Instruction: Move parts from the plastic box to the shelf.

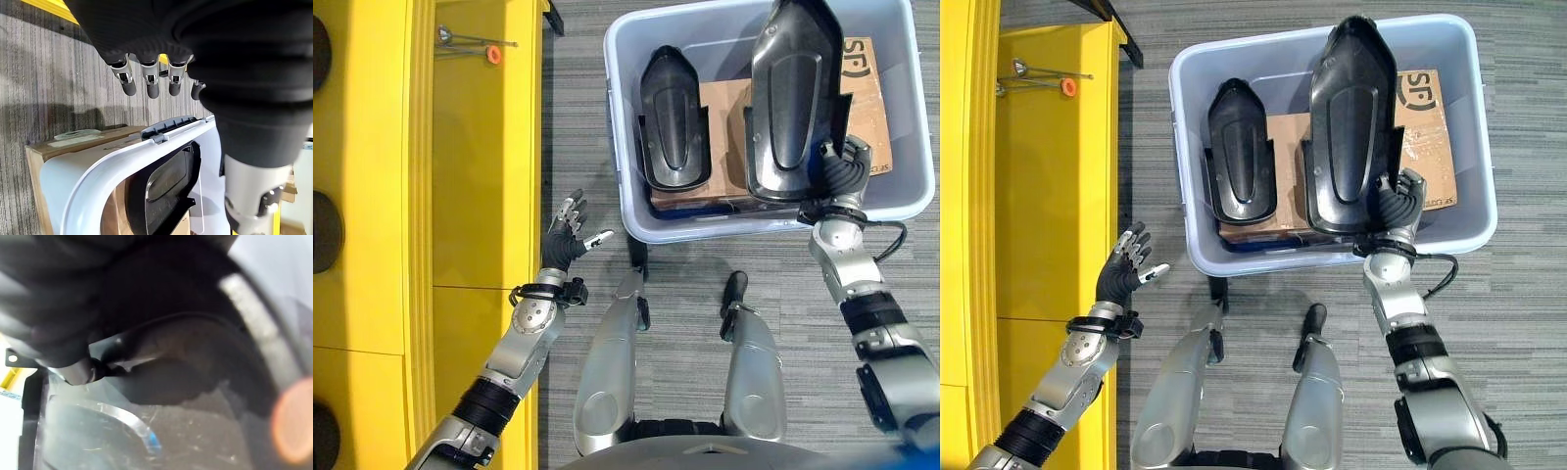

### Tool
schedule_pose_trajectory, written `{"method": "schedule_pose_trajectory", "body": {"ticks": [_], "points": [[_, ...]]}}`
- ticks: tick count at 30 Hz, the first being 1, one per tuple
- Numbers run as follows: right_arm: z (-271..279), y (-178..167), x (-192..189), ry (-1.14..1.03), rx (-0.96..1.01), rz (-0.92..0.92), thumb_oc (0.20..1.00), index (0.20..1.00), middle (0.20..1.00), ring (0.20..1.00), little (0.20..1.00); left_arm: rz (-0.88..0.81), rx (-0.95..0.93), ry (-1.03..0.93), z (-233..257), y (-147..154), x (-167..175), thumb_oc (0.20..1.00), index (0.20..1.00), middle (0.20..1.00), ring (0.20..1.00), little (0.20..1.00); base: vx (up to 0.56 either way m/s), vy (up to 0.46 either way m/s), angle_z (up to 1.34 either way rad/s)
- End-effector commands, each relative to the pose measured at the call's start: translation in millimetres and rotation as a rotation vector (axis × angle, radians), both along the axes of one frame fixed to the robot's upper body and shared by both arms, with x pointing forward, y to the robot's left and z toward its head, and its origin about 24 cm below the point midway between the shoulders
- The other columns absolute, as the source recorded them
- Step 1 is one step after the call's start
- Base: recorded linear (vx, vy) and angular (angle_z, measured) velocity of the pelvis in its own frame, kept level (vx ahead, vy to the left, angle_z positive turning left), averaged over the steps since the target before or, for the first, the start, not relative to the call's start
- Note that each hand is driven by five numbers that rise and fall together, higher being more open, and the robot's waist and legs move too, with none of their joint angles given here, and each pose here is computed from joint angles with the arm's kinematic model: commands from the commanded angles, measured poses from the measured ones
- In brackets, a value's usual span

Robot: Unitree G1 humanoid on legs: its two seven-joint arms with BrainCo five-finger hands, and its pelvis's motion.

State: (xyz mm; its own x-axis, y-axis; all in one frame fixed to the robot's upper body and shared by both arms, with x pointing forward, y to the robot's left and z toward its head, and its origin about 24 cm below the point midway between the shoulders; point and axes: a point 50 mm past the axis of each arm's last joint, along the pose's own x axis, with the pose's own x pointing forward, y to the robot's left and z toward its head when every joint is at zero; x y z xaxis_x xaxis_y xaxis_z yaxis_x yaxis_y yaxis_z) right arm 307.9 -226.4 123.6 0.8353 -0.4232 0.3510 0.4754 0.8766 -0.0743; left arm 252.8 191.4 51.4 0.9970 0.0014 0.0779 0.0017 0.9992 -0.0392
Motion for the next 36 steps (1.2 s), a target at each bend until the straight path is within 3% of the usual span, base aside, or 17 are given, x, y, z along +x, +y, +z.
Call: {"method": "schedule_pose_trajectory", "body": {"ticks": [1,12,26,36], "points": [[32,-6,5,-0.151,-0.071,0.022,0.200,0.200,0.200,0.200,0.200,0.008,0.013,-0.040,6,10,-3,1.000,1.000,1.000,1.000,1.000,0.04,-0.034,-0.08],[-1,3,-41,-0.084,0.023,0.252,0.200,0.200,0.200,0.200,0.200,0.078,0.051,0.061,-14,36,-24,1.000,1.000,1.000,1.000,1.000,0.04,-0.065,-0.02],[-15,27,-55,0.011,0.052,0.534,0.200,0.200,0.200,0.200,0.200,0.204,-0.054,0.205,-48,54,-64,1.000,1.000,1.000,1.000,1.000,0.00,-0.145,-0.03],[-13,12,-62,0.031,0.025,0.524,0.200,0.200,0.200,0.200,0.200,0.190,-0.061,0.238,-59,43,-63,1.000,1.000,1.000,1.000,1.000,-0.18,-0.085,0.73]]}}
